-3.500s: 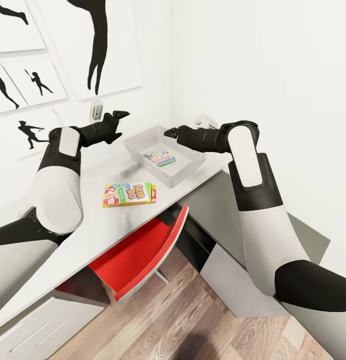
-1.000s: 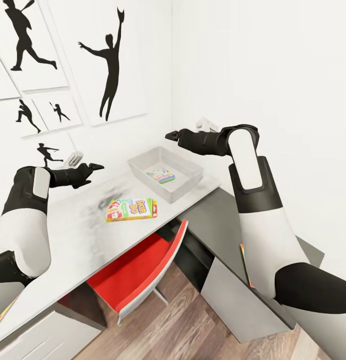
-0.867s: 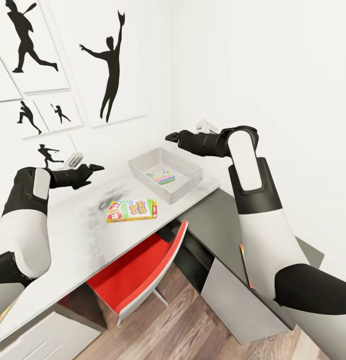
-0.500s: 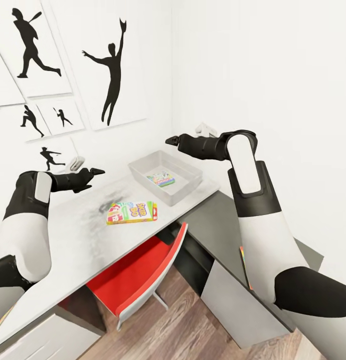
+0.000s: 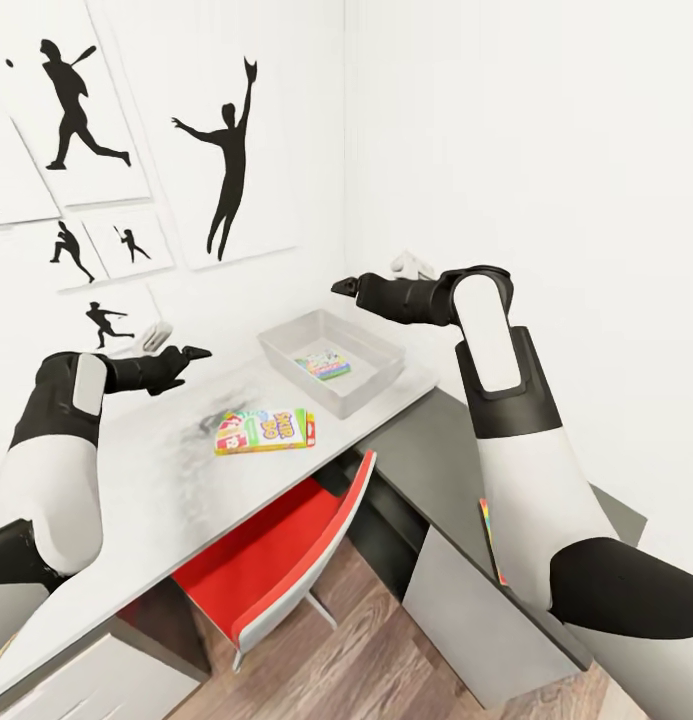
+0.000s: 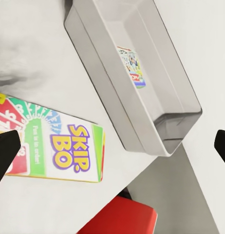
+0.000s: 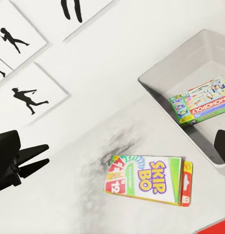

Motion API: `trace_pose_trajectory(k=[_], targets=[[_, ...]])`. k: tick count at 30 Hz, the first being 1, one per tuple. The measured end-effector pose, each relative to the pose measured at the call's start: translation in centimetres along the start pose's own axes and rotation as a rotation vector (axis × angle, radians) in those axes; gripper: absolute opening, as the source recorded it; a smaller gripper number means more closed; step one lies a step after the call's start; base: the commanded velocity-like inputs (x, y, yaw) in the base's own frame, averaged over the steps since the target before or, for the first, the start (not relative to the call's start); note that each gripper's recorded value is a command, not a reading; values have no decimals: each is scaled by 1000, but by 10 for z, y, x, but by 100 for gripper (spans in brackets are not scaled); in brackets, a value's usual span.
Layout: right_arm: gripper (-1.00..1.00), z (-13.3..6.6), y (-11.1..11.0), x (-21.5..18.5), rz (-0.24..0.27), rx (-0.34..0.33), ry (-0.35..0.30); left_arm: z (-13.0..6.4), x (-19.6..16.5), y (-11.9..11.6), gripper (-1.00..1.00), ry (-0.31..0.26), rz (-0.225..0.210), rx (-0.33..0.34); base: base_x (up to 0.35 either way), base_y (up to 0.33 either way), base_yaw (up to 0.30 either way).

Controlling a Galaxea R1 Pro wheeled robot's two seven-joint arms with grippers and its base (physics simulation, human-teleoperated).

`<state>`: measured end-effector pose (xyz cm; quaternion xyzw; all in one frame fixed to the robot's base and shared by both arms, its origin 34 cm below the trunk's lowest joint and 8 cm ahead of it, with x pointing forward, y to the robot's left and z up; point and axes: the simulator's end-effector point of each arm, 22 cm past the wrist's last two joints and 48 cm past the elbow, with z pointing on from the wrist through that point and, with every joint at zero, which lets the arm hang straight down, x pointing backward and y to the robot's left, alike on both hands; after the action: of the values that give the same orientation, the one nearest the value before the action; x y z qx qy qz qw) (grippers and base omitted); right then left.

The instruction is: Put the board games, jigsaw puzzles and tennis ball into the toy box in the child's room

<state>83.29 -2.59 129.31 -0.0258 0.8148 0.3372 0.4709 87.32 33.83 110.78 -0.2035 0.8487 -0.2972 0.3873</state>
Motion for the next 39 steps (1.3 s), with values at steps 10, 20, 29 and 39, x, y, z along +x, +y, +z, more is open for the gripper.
trace_pose_trajectory(k=[10,20,29,39], targets=[[100,-4,0,7,6,3,8,-7,-2,-5,100,-8,5,6,0,0,0],[100,-11,7,3,-1,0,-2,-14,-5,-11,100,-16,8,12,0,0,0],[100,-17,12,0,-6,-3,-9,-21,-6,-15,100,-22,11,16,0,0,0],[100,-24,19,-4,-14,-7,-19,-29,-11,-22,100,-35,17,24,0,0,0]])
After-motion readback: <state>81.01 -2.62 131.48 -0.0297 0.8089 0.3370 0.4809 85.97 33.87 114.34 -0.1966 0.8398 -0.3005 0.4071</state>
